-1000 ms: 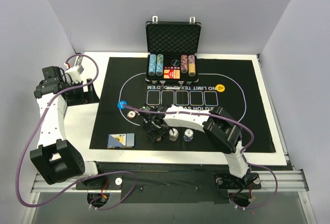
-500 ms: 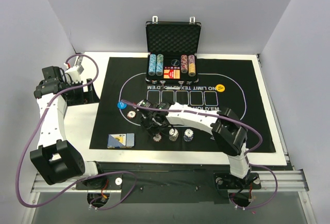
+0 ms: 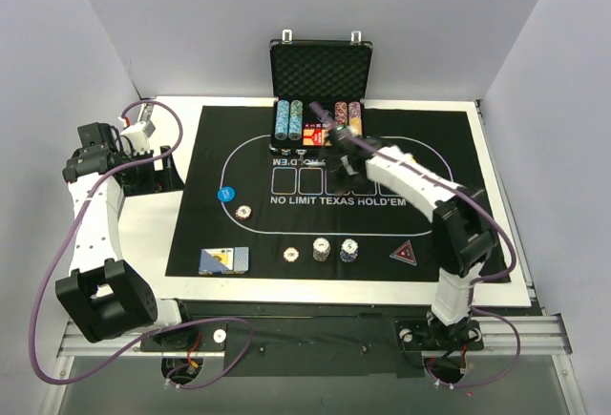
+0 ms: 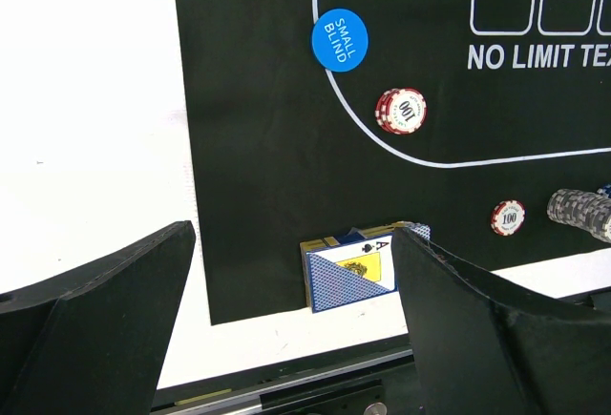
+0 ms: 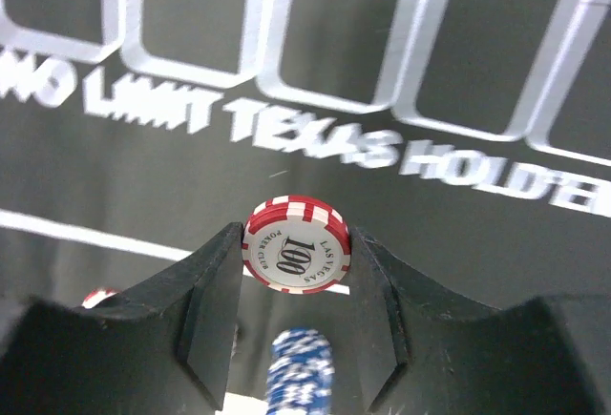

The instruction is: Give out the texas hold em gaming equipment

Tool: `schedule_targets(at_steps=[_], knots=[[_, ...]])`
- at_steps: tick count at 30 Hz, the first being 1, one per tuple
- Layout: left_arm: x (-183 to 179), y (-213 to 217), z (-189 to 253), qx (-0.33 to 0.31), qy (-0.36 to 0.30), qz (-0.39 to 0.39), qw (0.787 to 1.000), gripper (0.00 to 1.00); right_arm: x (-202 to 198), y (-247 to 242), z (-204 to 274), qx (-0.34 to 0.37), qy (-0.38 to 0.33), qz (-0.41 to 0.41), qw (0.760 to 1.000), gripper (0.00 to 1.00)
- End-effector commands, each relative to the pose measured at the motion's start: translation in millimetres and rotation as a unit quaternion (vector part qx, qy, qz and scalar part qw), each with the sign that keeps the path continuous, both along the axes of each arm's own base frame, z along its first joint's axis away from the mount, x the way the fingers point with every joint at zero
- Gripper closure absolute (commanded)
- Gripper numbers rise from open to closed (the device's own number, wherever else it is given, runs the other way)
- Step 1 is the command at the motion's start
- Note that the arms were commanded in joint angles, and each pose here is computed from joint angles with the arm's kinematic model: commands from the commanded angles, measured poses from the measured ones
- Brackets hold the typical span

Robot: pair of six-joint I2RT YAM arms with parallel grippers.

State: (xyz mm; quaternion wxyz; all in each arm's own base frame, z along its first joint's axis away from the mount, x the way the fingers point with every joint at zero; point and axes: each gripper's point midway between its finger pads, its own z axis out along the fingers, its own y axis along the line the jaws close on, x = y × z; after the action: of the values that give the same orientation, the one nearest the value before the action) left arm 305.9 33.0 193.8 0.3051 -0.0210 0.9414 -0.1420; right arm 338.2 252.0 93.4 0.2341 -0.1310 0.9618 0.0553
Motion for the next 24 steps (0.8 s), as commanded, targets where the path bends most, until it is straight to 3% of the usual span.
schedule_targets(at_steps=[1,11,24], knots=[[5.5,1.9,20.0,0.008,-0.037,-0.006,0.999,0.04,32.6,-98.7,13.1,0.006,-0.002,-0.191,0.982,0.63],[8.1,2.7,18.4,0.007,-0.034,-0.007,0.999,0.04,82.1,-211.1,-9.6,-0.016,0.017,-0.358,0.933,0.62],[13.5,3.3,19.6,0.002,-0.033,-0.004,0.999,0.04,120.5,-212.0,-53.0,-0.021,0.045,-0.372,0.927,0.61]])
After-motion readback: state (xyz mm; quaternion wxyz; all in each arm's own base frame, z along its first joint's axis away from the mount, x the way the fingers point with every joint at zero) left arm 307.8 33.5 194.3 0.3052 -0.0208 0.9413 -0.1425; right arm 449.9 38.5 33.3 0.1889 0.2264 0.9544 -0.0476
